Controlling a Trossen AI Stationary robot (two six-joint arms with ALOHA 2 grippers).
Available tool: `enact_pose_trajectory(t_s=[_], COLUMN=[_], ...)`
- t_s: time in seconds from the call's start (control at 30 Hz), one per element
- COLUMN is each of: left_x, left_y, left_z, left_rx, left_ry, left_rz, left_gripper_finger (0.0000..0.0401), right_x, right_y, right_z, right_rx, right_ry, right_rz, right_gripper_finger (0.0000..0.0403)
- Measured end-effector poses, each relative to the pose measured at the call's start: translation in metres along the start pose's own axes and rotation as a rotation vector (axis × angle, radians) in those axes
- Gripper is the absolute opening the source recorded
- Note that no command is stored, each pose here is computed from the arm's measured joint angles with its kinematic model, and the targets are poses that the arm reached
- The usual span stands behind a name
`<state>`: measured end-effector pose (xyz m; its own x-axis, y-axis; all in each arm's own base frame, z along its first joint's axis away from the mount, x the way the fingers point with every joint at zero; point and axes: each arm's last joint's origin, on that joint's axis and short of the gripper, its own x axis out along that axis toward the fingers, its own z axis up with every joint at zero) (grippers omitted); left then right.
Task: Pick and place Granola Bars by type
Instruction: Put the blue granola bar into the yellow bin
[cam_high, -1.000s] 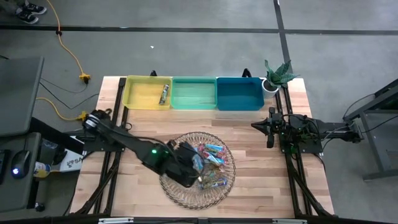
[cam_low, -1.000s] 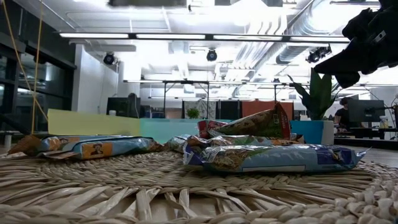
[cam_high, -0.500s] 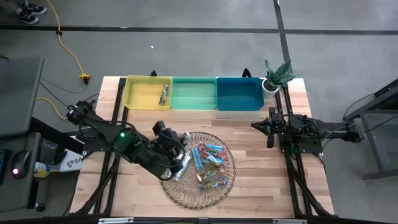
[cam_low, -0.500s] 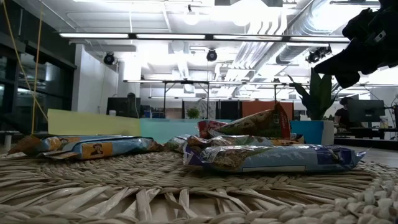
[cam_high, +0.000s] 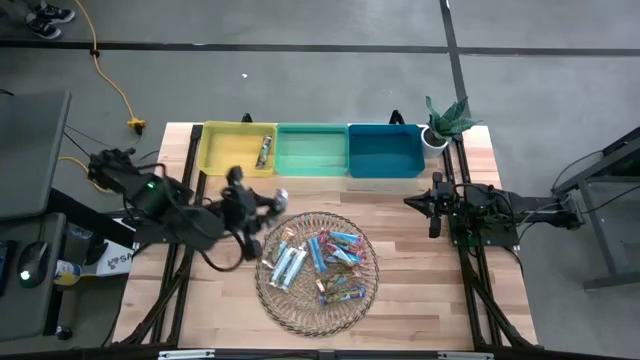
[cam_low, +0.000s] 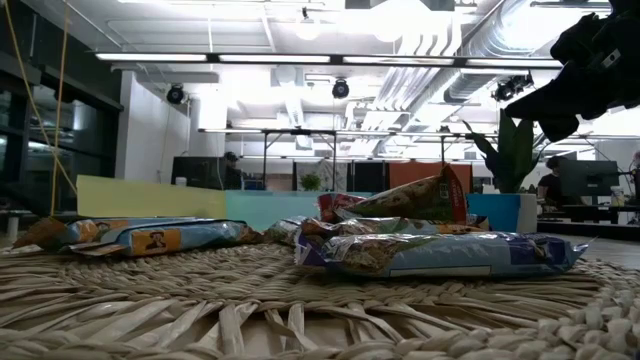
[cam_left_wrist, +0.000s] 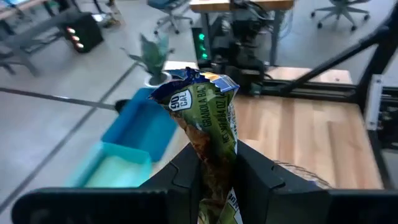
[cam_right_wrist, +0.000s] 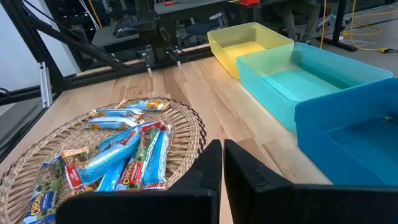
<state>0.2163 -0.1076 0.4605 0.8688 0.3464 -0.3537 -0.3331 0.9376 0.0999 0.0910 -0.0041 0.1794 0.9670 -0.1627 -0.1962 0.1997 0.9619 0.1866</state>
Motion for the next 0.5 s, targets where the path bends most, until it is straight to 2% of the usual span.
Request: enact_pose_trajectory(t_s=[0.5], left_x=[-0.084], left_y=[0.109], left_z=[-0.006], left_rx=[-0.067], left_ry=[-0.117], left_rz=[0.164], left_gripper_finger=[0.0072], right_x=[0.000], right_y=[0.000], right_z=[0.000], right_rx=[0.000], right_ry=[0.000], right_rz=[0.000], right_gripper_finger=[0.0000])
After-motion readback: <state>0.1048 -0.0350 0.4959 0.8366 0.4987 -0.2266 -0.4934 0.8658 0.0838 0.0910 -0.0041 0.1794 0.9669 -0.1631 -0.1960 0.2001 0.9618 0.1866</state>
